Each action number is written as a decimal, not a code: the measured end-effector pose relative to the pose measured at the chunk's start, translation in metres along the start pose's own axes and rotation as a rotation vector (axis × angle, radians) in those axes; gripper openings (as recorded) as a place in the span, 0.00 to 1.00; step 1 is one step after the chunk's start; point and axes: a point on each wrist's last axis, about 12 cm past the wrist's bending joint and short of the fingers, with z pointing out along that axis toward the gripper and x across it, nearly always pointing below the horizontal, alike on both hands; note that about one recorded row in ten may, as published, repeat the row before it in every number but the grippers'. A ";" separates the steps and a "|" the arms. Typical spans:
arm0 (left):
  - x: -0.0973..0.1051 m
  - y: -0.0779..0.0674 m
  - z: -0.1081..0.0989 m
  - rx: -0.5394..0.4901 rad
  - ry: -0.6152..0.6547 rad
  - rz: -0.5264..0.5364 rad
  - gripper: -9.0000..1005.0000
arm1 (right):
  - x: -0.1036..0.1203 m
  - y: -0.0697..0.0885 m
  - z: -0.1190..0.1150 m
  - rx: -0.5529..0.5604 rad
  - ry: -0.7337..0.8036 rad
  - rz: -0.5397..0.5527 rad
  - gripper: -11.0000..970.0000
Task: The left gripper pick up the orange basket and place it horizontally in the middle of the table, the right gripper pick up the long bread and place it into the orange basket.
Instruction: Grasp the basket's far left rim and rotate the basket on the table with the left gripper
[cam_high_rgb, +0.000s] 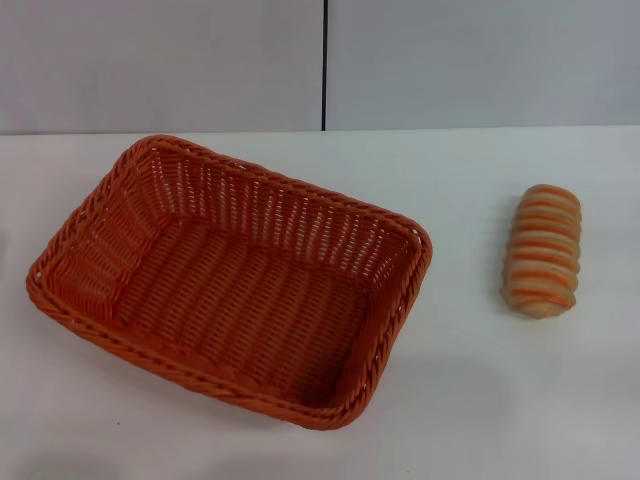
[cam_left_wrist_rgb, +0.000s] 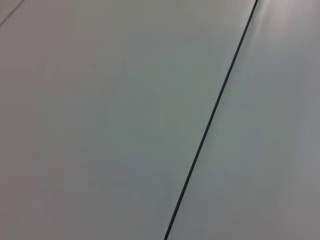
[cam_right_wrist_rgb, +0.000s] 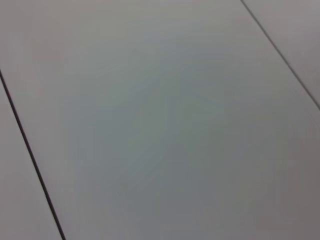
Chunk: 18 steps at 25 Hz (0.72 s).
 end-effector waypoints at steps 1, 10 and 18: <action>0.000 0.000 0.000 -0.001 0.000 0.000 0.78 | 0.000 0.001 0.001 -0.003 0.000 0.001 0.62; -0.001 0.001 0.000 0.004 0.005 0.009 0.78 | 0.003 0.004 0.004 -0.005 0.011 0.008 0.62; -0.016 0.020 0.019 0.118 0.053 -0.082 0.78 | 0.004 0.005 0.004 -0.004 0.016 0.027 0.63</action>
